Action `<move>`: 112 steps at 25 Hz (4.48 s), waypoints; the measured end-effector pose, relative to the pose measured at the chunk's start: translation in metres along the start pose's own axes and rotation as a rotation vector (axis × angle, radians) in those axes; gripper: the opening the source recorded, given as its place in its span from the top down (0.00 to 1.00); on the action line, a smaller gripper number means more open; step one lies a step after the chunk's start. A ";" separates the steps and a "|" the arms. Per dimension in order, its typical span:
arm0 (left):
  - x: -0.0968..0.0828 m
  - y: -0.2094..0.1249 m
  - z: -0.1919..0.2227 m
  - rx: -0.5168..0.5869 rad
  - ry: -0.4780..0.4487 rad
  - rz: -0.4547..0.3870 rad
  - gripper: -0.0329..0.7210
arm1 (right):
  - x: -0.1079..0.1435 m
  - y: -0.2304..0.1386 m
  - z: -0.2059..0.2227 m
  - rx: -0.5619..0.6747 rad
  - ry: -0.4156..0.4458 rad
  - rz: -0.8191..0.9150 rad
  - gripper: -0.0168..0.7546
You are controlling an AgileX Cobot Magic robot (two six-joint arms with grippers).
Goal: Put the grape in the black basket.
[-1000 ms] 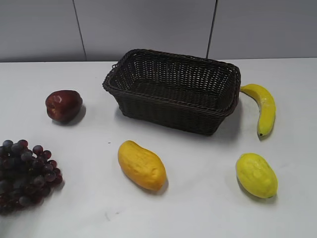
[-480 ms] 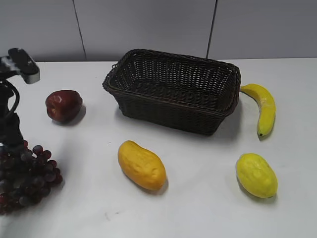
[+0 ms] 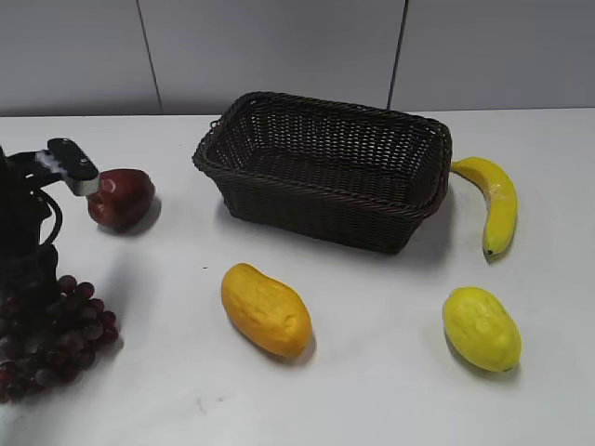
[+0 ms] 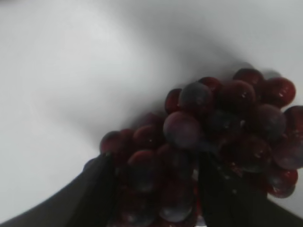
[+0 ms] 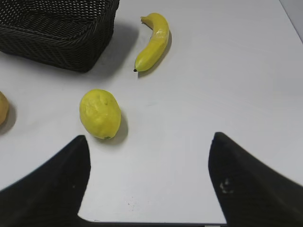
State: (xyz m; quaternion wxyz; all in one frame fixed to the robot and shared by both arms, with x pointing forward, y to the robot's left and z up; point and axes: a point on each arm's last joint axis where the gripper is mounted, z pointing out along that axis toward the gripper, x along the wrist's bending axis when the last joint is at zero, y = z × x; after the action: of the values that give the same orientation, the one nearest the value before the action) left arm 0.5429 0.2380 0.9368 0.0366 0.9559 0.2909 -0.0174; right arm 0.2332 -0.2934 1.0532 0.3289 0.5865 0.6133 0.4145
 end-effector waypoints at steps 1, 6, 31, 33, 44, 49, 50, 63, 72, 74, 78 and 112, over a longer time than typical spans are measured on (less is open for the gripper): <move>0.000 0.000 0.000 0.001 -0.001 0.000 0.31 | 0.000 0.000 0.000 0.000 0.000 0.000 0.21; -0.001 0.000 -0.005 0.029 -0.038 -0.016 0.77 | 0.000 0.000 0.000 0.000 0.000 0.000 0.21; -0.021 0.046 -0.251 -0.676 0.194 -0.011 0.85 | 0.000 0.000 0.000 0.000 0.000 0.000 0.21; -0.023 0.055 -0.258 -0.802 0.163 -0.036 0.85 | 0.000 0.000 0.000 0.000 0.000 0.000 0.21; -0.043 0.127 -0.249 -1.093 0.134 -0.050 0.85 | 0.000 0.000 0.000 0.000 0.000 0.000 0.21; -0.044 0.168 -0.203 -1.044 0.085 -0.051 0.86 | 0.000 0.000 0.000 0.000 0.000 0.000 0.21; -0.043 0.173 -0.194 -1.028 0.073 -0.054 0.86 | 0.000 0.000 0.000 0.000 0.000 0.000 0.21; -0.024 0.212 -0.070 -0.781 -0.129 -0.139 0.74 | 0.000 0.000 0.000 0.000 0.000 0.000 0.21; -0.027 0.213 -0.076 -0.806 -0.163 -0.160 0.14 | 0.000 0.000 0.000 0.000 0.000 0.000 0.21; -0.025 0.208 -0.087 -0.819 -0.142 -0.150 0.12 | 0.000 0.000 0.000 0.000 0.000 0.000 0.21; -0.008 0.189 -0.115 -0.839 -0.070 -0.199 0.12 | 0.000 0.000 0.000 0.000 0.000 0.000 0.21; 0.036 -0.028 -0.163 -0.255 0.159 -0.834 0.22 | 0.000 0.000 0.000 0.000 0.000 0.000 0.21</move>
State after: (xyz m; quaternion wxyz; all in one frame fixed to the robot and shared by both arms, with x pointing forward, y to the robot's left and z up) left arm 0.5593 0.2943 1.0952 0.1215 0.7428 0.6536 0.0790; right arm 0.2332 -0.2934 1.0532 0.3290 0.5864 0.6134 0.4144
